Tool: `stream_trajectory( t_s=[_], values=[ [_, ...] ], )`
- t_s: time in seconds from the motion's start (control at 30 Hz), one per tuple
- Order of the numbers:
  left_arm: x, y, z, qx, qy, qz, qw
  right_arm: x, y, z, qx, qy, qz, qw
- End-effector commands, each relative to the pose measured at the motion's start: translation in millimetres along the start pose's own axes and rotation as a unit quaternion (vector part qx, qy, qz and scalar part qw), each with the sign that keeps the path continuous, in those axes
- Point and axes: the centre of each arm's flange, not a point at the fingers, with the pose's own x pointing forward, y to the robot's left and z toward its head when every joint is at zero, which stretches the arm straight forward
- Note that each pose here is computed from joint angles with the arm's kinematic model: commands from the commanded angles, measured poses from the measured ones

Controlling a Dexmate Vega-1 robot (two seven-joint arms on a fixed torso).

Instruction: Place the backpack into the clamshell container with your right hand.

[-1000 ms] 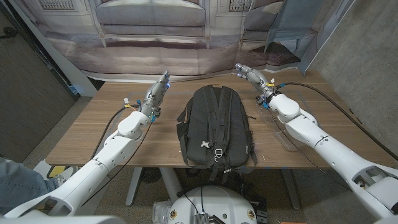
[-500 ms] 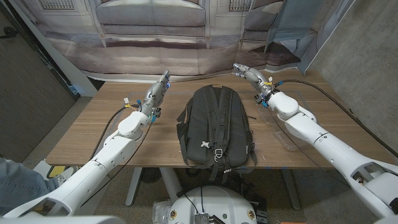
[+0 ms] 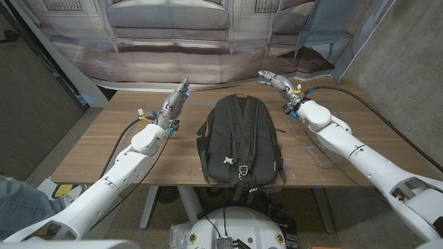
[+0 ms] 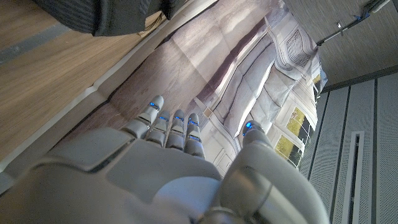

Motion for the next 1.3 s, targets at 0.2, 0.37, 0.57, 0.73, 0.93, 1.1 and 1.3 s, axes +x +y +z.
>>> stream_trajectory(
  t_s=[0.2,0.37,0.57,0.73,0.93,1.1,1.3],
  values=[
    [0.0,2.0,1.5,0.0,-0.002,-0.001,1.0,9.7,6.4,3.7,-0.017,-0.001,0.012,0.9998],
    [-0.3,2.8,1.9,0.002,-0.002,-0.002,1.0,10.2,7.0,3.3,-0.013,-0.002,0.011,0.9998],
    [0.8,2.7,1.5,0.002,0.001,-0.006,1.0,10.5,7.4,4.7,-0.02,-0.001,0.01,0.9997],
    [1.5,2.2,2.5,0.003,-0.001,-0.005,1.0,10.6,8.1,6.1,-0.027,-0.001,0.007,0.9996],
    [2.0,2.3,1.7,0.002,0.0,-0.007,1.0,11.6,10.3,8.3,-0.043,0.003,0.008,0.999],
    [1.5,2.2,0.8,0.001,0.0,-0.005,1.0,14.0,13.4,10.5,-0.056,0.007,0.008,0.9984],
    [0.6,2.5,2.0,0.001,-0.003,-0.004,1.0,17.0,16.8,15.2,-0.074,0.009,0.009,0.9972]
  ],
)
